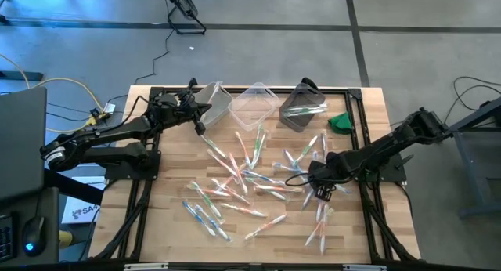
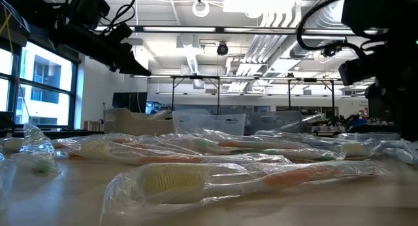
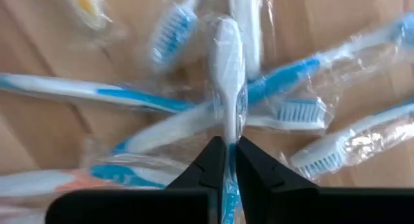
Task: Pick & Place Toothbrushes
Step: Put the blue toothbrush into the transparent bin
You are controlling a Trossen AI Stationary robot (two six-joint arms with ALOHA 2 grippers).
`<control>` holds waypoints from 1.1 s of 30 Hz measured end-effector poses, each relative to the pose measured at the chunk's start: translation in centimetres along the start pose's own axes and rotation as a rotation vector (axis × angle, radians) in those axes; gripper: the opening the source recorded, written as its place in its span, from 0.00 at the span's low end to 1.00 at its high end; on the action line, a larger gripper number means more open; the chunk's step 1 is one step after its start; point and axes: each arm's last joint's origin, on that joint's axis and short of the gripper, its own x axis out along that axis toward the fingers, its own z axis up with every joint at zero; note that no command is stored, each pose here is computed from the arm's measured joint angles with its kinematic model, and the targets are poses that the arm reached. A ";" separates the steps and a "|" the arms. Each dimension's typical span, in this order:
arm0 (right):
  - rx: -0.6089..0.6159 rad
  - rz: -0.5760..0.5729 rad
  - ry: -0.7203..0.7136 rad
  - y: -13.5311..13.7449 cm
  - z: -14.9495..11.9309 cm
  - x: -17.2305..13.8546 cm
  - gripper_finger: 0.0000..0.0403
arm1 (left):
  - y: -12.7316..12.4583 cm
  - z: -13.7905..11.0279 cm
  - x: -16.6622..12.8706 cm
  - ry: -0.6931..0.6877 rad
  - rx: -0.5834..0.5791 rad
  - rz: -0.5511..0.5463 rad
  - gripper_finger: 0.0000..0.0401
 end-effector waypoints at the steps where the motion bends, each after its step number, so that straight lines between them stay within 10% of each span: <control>1: -0.002 0.006 -0.006 0.1 0.2 -0.3 0.04 | 0.0 0.0 0.0 0.000 0.000 0.000 0.00; 19: 0.039 0.026 -0.329 0.4 2.2 -11.7 0.03 | 0.0 0.0 0.0 0.000 0.000 0.000 0.00; 33: 0.051 -0.050 -0.705 -4.9 1.8 -19.0 0.03 | 0.0 0.0 0.0 -0.001 0.004 0.001 0.00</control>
